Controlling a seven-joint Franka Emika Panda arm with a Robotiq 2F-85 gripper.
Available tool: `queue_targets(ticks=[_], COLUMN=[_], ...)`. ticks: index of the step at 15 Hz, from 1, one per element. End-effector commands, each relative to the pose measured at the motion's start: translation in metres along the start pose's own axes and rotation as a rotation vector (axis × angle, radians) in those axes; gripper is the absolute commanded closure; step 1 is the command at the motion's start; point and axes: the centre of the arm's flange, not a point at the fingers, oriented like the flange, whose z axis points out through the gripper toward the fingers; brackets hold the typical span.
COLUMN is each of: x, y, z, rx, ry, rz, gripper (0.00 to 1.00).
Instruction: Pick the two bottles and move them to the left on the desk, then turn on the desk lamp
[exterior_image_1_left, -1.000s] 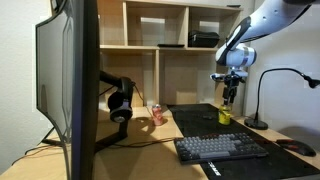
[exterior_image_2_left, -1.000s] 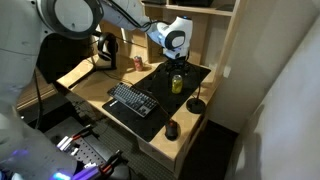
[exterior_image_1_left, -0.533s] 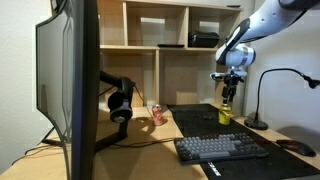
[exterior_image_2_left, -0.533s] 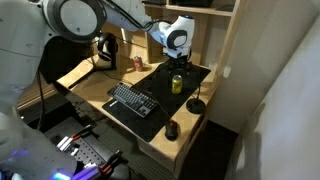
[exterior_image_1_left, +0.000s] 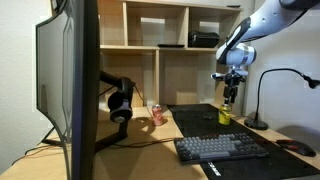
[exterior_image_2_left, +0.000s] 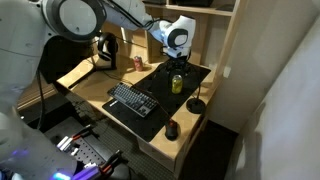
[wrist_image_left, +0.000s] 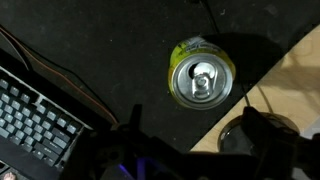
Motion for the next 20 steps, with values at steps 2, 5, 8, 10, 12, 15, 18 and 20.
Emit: queue_targets(ticks=[2,5,8,10,12,15,18,20], x=[-0.011,-0.018,-0.018,-0.015,-0.013,-0.015,-0.017,-0.018], y=[0.012,0.014,0.009,0.008,0.007,0.008,0.01,0.013], z=[0.019,0.026,0.029,0.032,0.03,0.032,0.031,0.028], rx=[-0.002,0.024,0.051,0.059,0.072,0.085,0.08,0.08], ry=[-0.026,-0.027,-0.033,-0.028,-0.034,-0.049,-0.058,-0.062], rz=[-0.023,-0.028,-0.033,-0.032,-0.041,-0.047,-0.062,-0.074], gripper=[0.0,0.0,0.0,0.0,0.0,0.0,0.0,0.0])
